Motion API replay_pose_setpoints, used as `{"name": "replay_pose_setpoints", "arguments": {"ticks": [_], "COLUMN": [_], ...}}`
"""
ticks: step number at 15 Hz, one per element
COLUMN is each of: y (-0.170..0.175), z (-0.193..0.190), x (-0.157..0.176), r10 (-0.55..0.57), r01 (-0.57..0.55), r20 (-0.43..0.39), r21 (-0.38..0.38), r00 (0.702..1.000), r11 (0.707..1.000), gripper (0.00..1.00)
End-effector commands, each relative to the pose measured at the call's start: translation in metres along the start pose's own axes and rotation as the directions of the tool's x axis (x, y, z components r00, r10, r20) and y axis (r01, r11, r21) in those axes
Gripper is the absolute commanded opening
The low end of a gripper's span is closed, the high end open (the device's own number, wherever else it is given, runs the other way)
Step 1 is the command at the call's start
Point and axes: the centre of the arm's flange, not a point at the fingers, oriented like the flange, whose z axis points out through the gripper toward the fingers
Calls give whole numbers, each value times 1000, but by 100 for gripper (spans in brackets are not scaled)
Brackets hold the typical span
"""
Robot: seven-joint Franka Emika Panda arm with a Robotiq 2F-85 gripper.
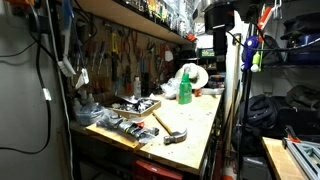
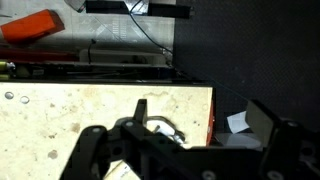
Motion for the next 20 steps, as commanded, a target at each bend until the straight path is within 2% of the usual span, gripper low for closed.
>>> {"name": "replay_pose_setpoints", "arguments": {"ticks": [1,5,10,18,20], "y": [27,59,80,62,57], "z": [0,-1,6,19,24], "x": [55,113,180,260,271], "r10": [14,80,232,390,401], "r01": [-14,-78,-227,-383,-382], "r20": [1,-64,-114,-235,-257], "r21": [23,43,51,77,121], "r00": [1000,995,966,890,879], "r11": [1000,996,972,920,916], "gripper": [100,100,100,100,100]}}
